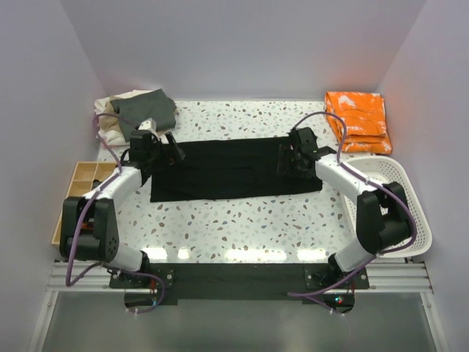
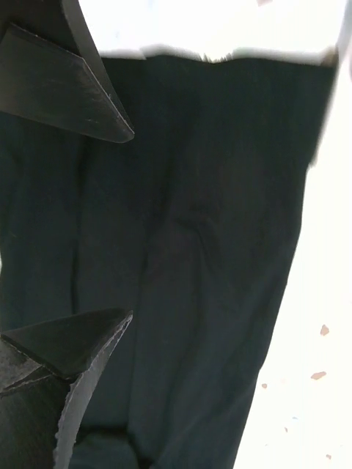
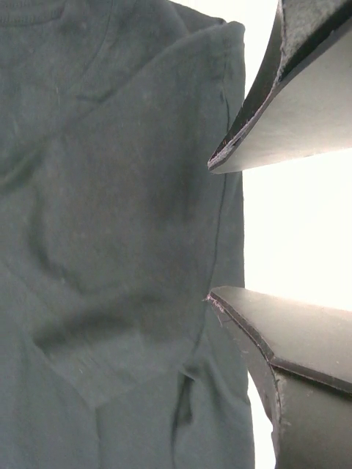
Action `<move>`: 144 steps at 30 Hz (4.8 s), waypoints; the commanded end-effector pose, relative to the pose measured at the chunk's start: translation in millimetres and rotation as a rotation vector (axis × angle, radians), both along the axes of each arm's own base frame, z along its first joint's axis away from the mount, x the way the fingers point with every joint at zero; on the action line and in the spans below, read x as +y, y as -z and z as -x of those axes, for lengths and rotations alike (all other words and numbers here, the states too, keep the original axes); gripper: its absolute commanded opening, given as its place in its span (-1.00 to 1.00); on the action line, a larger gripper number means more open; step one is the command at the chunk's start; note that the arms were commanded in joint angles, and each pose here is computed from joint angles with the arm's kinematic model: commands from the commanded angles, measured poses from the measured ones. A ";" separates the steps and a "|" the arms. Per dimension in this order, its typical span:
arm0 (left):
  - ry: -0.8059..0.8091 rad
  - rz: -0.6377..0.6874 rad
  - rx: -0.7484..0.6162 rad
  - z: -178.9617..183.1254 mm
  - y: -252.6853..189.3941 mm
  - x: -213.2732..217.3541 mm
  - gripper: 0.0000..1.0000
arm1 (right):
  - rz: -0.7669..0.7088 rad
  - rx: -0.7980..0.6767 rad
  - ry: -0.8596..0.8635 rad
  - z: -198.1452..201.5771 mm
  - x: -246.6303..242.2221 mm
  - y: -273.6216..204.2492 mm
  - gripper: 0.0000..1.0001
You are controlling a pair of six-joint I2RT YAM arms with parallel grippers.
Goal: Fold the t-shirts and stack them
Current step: Fold the other side of the tshirt into a rectangle, then rotate the tshirt 90 degrees
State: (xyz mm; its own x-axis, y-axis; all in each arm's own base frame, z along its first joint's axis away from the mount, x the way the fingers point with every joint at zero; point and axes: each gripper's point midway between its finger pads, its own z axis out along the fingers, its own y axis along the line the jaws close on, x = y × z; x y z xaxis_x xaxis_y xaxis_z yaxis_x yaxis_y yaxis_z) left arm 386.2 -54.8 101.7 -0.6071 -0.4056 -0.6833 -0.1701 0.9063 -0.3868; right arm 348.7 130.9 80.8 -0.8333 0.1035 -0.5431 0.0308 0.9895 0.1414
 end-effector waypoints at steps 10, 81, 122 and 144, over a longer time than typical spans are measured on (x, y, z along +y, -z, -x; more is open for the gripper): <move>0.174 0.113 -0.180 -90.6 -7.6 -47.9 1.00 | -0.032 -0.027 0.194 -47.1 -23.0 13.2 0.38; 0.637 0.186 -0.094 -146.2 8.7 -254.3 1.00 | -0.497 0.061 -0.403 100.3 85.8 -49.3 0.49; 0.745 0.284 -0.370 -130.0 -122.5 -243.7 1.00 | -0.015 -0.234 -0.031 71.0 18.2 -72.1 0.55; 0.801 0.254 0.027 130.9 26.3 -296.7 0.76 | 0.019 -0.137 0.206 1.2 -67.3 -54.6 0.84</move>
State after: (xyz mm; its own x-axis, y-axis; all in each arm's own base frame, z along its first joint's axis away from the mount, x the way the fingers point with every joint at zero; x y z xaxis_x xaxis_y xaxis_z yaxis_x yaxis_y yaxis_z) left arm 236.5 -342.1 55.0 -0.8276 0.0921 -0.5537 0.4694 0.6545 -0.5928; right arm 334.6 53.7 126.2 -0.7296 0.2562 -0.6341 0.2626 0.9610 0.0862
